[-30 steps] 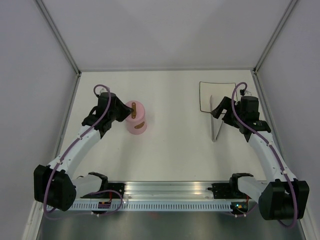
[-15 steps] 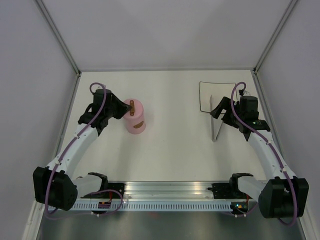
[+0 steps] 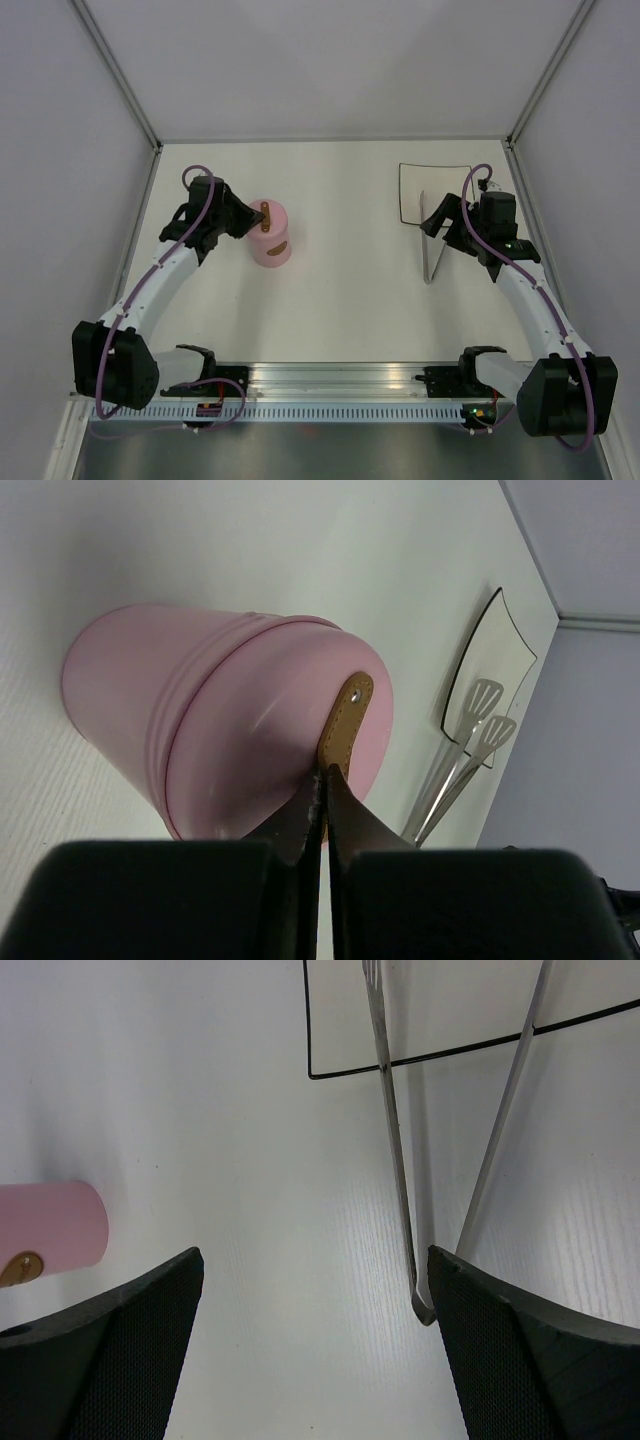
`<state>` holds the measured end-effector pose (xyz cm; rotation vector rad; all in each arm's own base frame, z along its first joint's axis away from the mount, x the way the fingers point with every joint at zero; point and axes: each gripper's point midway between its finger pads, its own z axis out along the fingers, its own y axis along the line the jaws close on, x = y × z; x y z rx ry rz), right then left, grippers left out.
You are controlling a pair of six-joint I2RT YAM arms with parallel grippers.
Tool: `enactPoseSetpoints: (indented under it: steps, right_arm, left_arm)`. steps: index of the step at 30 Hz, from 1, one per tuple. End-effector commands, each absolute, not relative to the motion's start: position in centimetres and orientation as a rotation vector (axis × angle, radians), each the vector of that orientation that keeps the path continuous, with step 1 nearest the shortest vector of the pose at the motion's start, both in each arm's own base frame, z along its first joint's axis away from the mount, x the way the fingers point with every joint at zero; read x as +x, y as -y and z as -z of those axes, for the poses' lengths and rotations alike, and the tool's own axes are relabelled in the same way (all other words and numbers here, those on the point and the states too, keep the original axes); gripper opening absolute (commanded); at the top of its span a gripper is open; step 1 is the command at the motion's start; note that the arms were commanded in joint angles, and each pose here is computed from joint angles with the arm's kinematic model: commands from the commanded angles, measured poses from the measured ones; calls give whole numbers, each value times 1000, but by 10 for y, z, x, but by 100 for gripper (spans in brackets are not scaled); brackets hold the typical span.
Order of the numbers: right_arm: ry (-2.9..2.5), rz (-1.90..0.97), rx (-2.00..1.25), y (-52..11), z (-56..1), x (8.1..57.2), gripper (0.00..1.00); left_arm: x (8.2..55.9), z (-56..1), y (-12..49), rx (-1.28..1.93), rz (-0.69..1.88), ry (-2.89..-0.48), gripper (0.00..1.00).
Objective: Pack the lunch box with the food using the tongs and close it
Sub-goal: Close the box lid on the packing box.
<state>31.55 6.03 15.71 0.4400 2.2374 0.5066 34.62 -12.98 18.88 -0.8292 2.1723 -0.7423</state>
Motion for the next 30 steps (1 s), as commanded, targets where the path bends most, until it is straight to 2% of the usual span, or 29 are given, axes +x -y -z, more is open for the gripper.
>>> enactPoseSetpoints:
  steps: [1, 8, 18, 30]
  right_arm:
    - [-2184, -509, 441, -58, -172, 323, 98]
    - [-2175, -540, 421, -63, -179, 324, 98]
    - [-2163, -612, 374, -74, -181, 323, 98]
    - [-2152, -644, 340, -81, -180, 318, 98]
  left_arm:
    - [349, -186, 126, -893, 749, -2159, 2]
    - [345, -180, 120, -946, 788, -2151, 2]
    - [354, -201, 120, -955, 910, -2084, 2]
    - [370, -226, 119, -790, 865, -2061, 2]
